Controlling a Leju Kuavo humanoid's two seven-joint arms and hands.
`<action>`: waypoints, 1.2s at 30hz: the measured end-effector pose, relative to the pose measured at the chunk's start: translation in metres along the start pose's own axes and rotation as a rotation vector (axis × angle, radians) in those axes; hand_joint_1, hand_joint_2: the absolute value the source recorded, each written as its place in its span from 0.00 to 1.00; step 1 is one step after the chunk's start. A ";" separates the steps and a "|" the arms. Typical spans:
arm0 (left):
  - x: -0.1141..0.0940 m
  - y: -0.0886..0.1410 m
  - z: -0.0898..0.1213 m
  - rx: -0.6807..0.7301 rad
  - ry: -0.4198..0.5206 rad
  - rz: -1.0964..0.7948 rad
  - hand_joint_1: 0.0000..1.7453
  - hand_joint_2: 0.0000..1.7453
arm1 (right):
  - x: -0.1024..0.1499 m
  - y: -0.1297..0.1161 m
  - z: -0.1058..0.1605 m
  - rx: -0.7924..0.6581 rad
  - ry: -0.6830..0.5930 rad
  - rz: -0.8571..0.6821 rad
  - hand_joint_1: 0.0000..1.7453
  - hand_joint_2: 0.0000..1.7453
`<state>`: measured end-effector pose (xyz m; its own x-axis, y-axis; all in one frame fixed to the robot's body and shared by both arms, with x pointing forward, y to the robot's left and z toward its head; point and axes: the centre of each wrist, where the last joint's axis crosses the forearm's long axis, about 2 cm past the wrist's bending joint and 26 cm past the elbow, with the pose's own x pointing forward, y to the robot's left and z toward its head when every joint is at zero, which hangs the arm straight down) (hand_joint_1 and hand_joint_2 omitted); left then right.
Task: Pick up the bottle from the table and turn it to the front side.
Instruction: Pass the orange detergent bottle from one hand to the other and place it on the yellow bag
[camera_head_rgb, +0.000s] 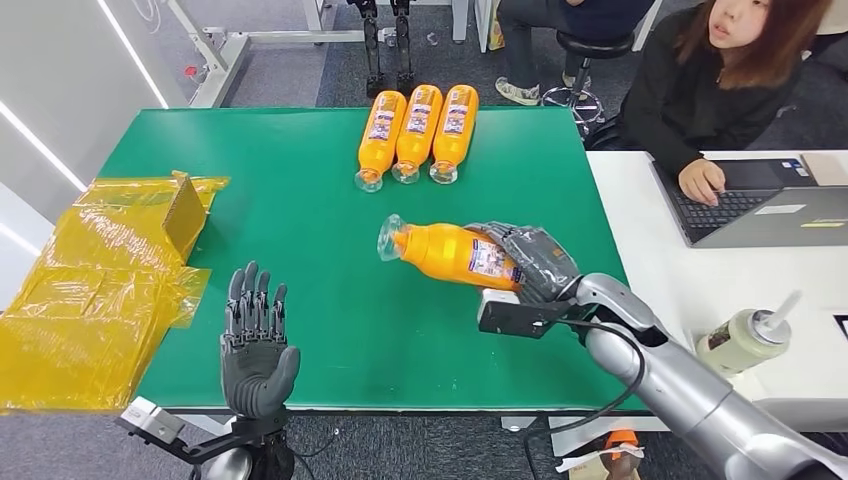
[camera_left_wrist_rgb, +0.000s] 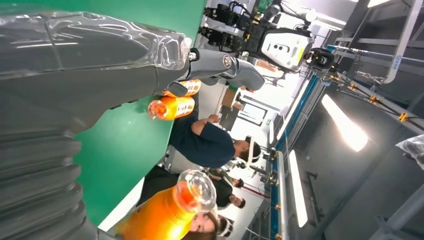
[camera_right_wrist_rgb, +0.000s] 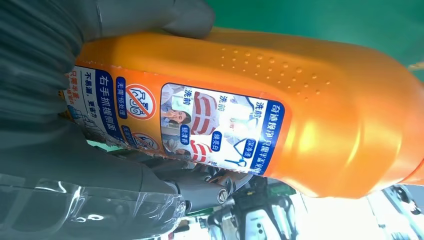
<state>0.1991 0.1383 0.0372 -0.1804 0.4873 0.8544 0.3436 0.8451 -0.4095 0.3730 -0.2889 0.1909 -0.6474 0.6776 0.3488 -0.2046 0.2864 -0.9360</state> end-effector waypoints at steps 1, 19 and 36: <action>-0.001 -0.001 -0.001 0.000 0.004 0.026 0.00 1.00 | 0.004 0.005 0.001 -0.009 -0.013 -0.003 1.00 1.00; -0.013 -0.020 -0.035 -0.089 0.084 0.293 0.00 1.00 | 0.121 0.090 -0.026 -0.224 -0.202 -0.321 1.00 1.00; -0.004 -0.008 -0.036 -0.058 0.046 0.157 0.00 1.00 | 0.127 0.138 -0.029 -0.055 -0.184 -0.509 1.00 1.00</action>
<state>0.2305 0.1220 0.0485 -0.0783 0.6003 0.7959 0.4169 0.7449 -0.5209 0.2833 -0.1436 0.1070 -0.5953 0.3151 0.7391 -0.4908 0.5857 -0.6451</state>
